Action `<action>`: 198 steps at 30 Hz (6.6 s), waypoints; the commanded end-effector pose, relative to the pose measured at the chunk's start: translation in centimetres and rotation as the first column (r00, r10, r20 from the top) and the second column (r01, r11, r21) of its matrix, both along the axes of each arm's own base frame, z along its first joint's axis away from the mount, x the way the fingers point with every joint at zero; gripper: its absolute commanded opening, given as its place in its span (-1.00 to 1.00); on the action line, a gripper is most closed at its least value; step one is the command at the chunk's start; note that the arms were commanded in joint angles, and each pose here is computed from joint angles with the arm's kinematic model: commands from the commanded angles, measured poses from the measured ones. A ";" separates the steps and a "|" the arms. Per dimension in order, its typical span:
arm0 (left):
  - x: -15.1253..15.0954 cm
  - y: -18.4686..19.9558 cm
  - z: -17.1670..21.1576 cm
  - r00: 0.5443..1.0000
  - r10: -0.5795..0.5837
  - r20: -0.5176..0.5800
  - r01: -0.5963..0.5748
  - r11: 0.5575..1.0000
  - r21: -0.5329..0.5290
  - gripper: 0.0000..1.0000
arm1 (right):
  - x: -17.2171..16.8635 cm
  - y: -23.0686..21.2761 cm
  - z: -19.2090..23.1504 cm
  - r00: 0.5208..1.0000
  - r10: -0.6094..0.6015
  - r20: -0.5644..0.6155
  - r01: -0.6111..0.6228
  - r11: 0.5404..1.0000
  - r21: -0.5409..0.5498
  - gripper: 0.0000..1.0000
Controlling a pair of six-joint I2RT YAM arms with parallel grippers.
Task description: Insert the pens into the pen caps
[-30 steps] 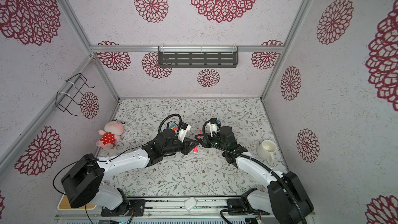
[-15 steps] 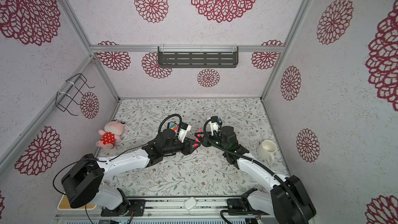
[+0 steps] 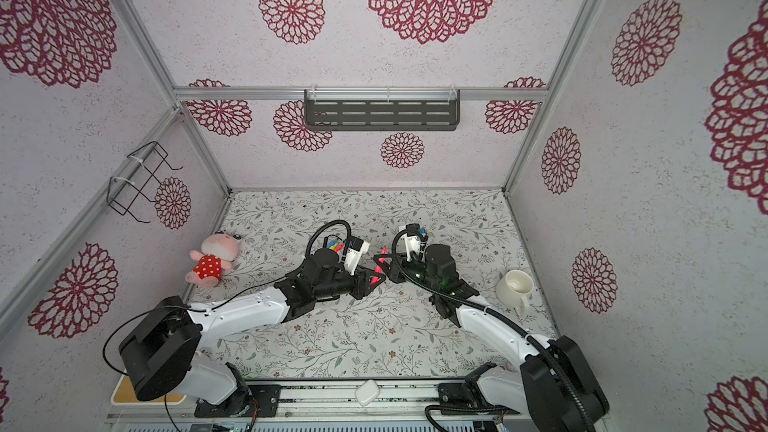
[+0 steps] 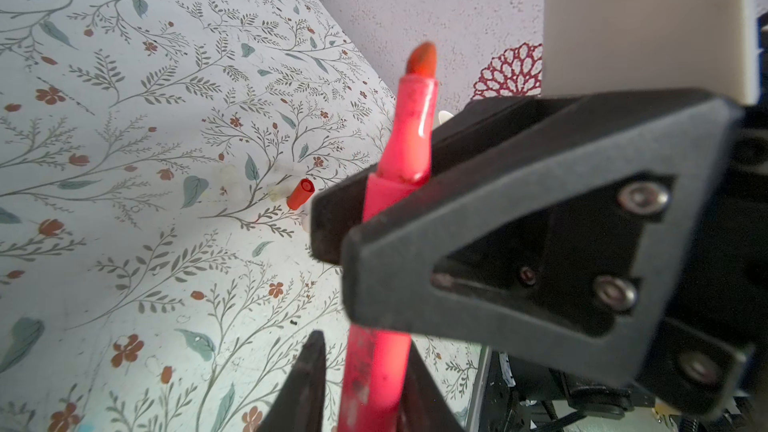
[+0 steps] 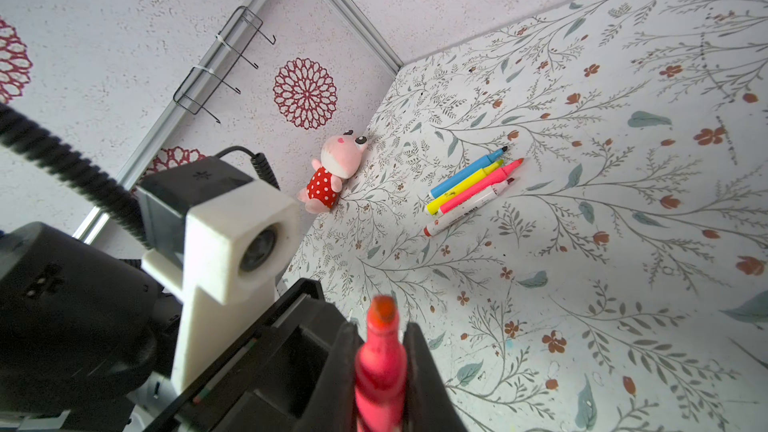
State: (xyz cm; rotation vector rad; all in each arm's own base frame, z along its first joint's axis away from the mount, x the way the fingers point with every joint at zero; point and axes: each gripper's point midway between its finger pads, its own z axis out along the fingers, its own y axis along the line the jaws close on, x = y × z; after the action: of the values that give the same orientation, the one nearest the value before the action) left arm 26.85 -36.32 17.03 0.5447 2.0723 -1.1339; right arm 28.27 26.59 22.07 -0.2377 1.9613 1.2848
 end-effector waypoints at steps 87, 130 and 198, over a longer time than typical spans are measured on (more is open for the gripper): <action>-0.9 3.7 -5.7 0.992 0.116 0.048 -0.126 0.937 0.326 -1.00 | 5.3 -13.2 -17.5 0.820 -0.559 -0.122 0.255 0.548 -0.797 -0.36; -2.6 3.6 -1.8 0.990 0.051 0.134 -0.073 0.983 0.167 -1.00 | -0.6 -6.2 0.4 0.995 -0.078 0.069 0.099 0.912 -0.399 -0.93; -5.4 3.1 -0.5 0.952 0.009 0.307 -0.086 0.967 0.240 -1.00 | -4.3 1.5 2.8 0.870 0.494 -0.008 -0.469 0.821 -0.326 -0.43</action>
State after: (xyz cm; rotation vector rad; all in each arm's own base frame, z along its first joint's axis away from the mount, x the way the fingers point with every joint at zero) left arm 21.26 -32.50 14.44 0.7390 2.0219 -0.6960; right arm 24.54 27.49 23.66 -0.9346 2.1569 1.2173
